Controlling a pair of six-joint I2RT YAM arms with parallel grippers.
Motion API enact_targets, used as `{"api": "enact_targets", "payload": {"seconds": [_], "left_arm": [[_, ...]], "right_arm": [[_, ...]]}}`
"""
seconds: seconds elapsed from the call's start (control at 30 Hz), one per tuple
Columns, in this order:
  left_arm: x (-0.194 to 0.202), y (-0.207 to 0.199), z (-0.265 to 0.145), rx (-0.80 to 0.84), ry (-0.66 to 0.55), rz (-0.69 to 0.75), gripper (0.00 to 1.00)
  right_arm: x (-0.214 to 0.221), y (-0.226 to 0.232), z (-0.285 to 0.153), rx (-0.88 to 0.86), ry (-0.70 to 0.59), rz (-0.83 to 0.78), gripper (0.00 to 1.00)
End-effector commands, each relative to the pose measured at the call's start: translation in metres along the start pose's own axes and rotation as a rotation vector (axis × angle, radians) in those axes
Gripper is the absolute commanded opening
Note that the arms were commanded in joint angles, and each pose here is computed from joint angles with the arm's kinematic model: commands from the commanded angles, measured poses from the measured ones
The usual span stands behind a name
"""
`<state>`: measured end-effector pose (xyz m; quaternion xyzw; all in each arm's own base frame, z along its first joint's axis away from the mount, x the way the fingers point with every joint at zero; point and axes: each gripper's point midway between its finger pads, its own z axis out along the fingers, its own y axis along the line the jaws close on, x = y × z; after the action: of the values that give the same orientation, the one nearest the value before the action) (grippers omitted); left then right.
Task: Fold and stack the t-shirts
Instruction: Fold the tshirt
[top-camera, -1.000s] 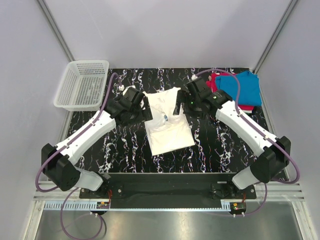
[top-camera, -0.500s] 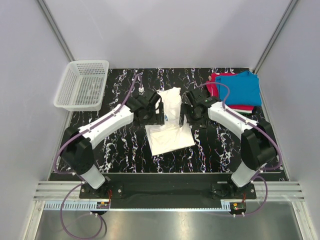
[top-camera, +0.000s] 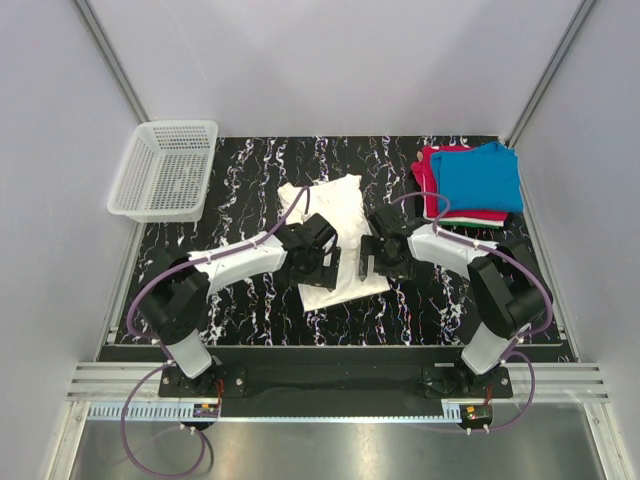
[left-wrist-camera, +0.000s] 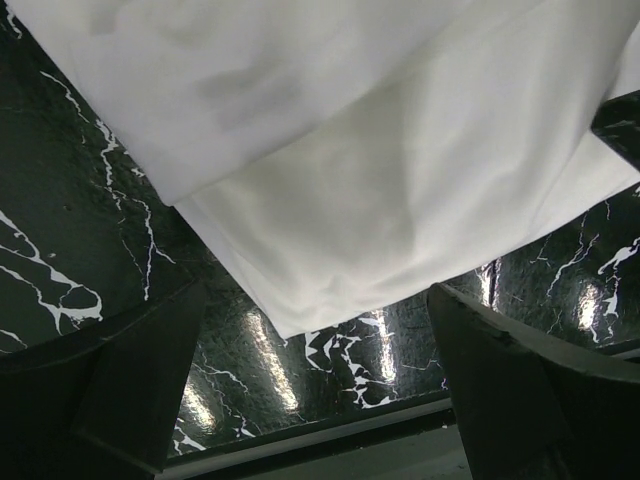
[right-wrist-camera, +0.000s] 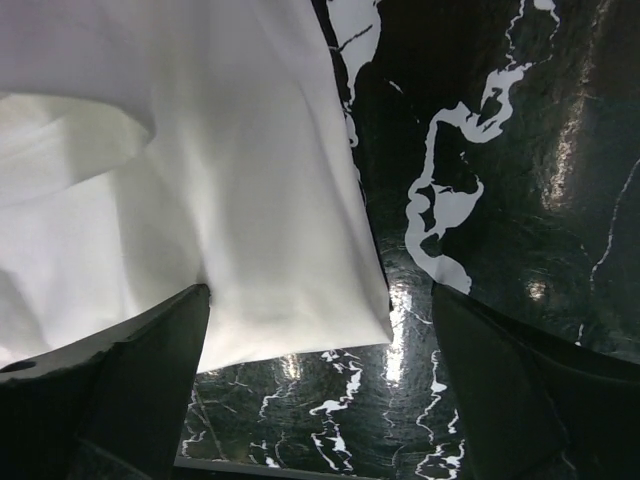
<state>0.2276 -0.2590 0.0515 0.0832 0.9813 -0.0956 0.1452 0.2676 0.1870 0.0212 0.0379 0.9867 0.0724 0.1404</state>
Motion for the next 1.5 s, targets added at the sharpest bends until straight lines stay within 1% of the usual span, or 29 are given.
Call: {"api": "enact_targets", "payload": {"seconds": [0.0,0.17,0.3,0.57,0.73,0.87,1.1,1.17,1.27,1.37,1.4,1.47], "left_arm": [[-0.011,-0.013,0.001,0.057,-0.048,0.005,0.99],[-0.006,-0.013,0.005,0.048,-0.035,0.008,0.99],[-0.004,-0.008,0.005,0.026,-0.035,0.014,0.99],[-0.006,0.007,-0.007,-0.026,-0.068,0.022,0.99],[-0.011,0.015,-0.015,-0.028,-0.083,-0.024,0.99],[-0.013,0.025,-0.018,-0.041,-0.091,-0.036,0.99],[-0.02,0.043,-0.021,-0.067,-0.109,-0.058,0.99],[-0.02,0.046,-0.02,-0.072,-0.109,-0.063,0.99],[-0.023,0.049,-0.022,-0.07,-0.116,-0.069,0.99],[-0.027,0.055,-0.028,-0.075,-0.14,-0.096,0.99],[-0.031,0.059,-0.032,-0.065,-0.154,-0.128,0.99],[-0.03,0.066,-0.03,-0.043,-0.144,-0.163,0.99]], "right_arm": [[0.002,0.011,0.006,-0.032,-0.026,-0.002,1.0],[0.013,0.02,0.013,-0.056,0.007,-0.008,1.0],[0.02,0.042,0.012,-0.11,0.031,-0.031,1.0],[0.019,0.074,0.004,-0.176,0.06,-0.003,1.0],[0.022,0.074,-0.006,-0.141,0.08,0.011,1.0],[0.035,0.066,-0.013,-0.097,0.122,0.051,1.0],[0.048,0.073,-0.04,-0.134,0.139,0.139,1.0],[0.047,0.075,-0.047,-0.139,0.121,0.138,1.0],[0.033,0.07,-0.065,-0.107,0.064,0.126,1.0],[0.003,0.063,-0.094,-0.043,-0.058,0.046,1.0],[-0.011,0.064,-0.111,-0.037,-0.096,-0.004,1.0],[-0.032,0.062,-0.121,-0.005,-0.166,-0.037,1.0]]}}
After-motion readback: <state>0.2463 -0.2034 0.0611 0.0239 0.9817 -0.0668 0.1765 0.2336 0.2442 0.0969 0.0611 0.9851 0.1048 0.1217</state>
